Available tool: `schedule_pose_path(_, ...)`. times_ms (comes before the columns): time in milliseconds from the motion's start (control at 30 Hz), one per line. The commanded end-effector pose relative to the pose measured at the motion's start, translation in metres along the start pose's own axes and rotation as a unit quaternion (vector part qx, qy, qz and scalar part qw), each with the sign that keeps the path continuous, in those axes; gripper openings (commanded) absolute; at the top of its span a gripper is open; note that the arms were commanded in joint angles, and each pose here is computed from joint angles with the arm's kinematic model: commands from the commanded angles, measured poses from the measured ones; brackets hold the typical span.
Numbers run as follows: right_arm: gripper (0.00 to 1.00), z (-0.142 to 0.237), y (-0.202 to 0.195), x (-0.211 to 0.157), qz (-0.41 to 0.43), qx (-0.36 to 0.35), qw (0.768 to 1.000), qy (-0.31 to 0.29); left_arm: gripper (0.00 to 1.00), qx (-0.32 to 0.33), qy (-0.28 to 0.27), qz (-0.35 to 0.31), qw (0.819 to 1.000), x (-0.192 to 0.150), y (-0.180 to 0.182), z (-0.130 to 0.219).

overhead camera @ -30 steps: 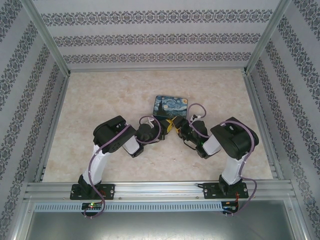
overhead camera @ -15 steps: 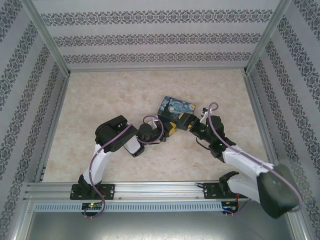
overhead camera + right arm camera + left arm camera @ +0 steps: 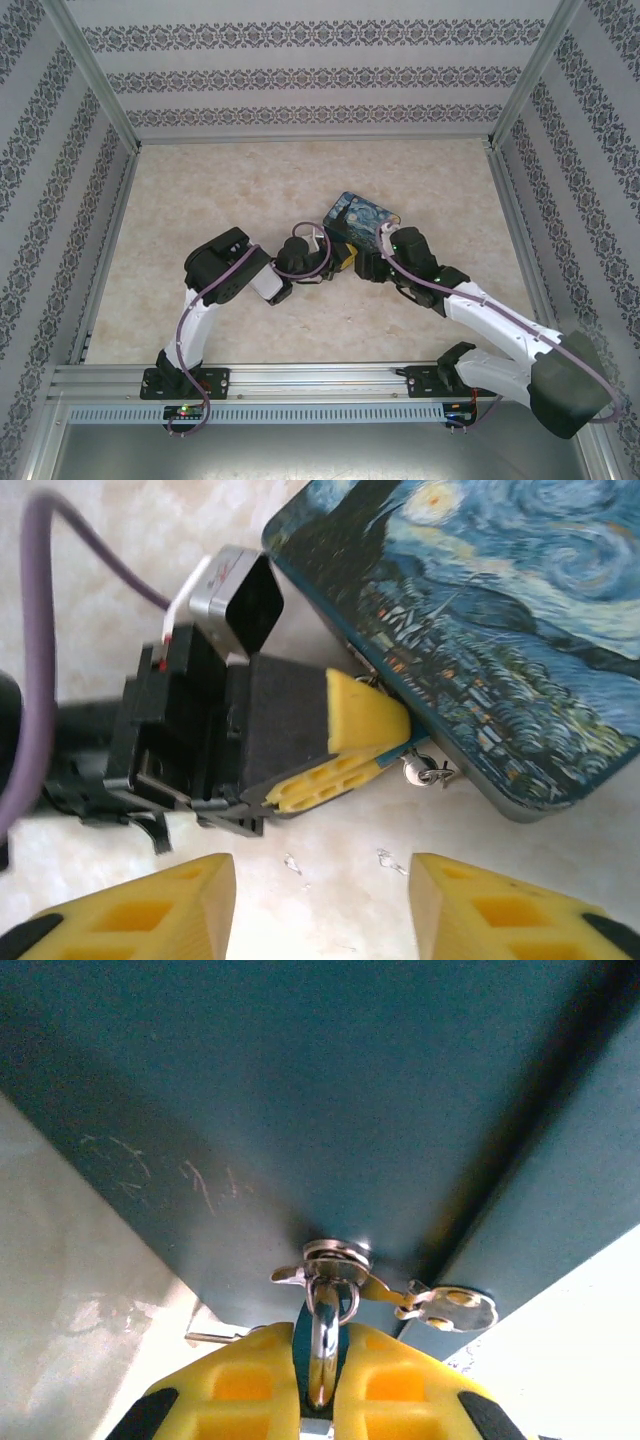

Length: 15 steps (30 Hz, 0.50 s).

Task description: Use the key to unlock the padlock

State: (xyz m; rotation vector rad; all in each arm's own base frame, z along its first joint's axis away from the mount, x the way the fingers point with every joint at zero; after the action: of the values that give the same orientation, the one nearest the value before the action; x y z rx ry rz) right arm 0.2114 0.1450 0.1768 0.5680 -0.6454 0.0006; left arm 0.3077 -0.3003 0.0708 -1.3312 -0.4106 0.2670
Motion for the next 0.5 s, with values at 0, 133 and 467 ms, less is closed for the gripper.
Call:
schedule_pose_path(0, 0.45, -0.002, 0.002, 0.003, 0.055, -0.033, 0.998, 0.002, 0.00, 0.111, 0.060, 0.033, 0.991, -0.013, 0.036, 0.007)
schedule_pose_path(133, 0.43, -0.009, 0.002, 0.003, 0.075, -0.054, 0.996, 0.010, 0.00, 0.118, 0.075, 0.027, 0.990, -0.011, 0.030, 0.006)
schedule_pose_path(467, 0.37, -0.037, 0.010, 0.002, 0.125, -0.110, 0.985, 0.046, 0.00, 0.121, 0.090, 0.025, 0.988, -0.008, 0.024, 0.011)
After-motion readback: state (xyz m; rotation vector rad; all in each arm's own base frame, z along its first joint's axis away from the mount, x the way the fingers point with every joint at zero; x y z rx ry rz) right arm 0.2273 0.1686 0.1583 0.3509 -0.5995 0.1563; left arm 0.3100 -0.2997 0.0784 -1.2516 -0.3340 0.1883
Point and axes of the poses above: each hand's point on the last joint's axis, 136 mm out from that joint toward the fingers, its own z axis back along the fingers, its own y axis along the line the jaws close on, x = y × z, the point moved 9 cm from there along z, back along the fingers, and after that the axes turned 12 degrees about -z, right-handed, at the moved point
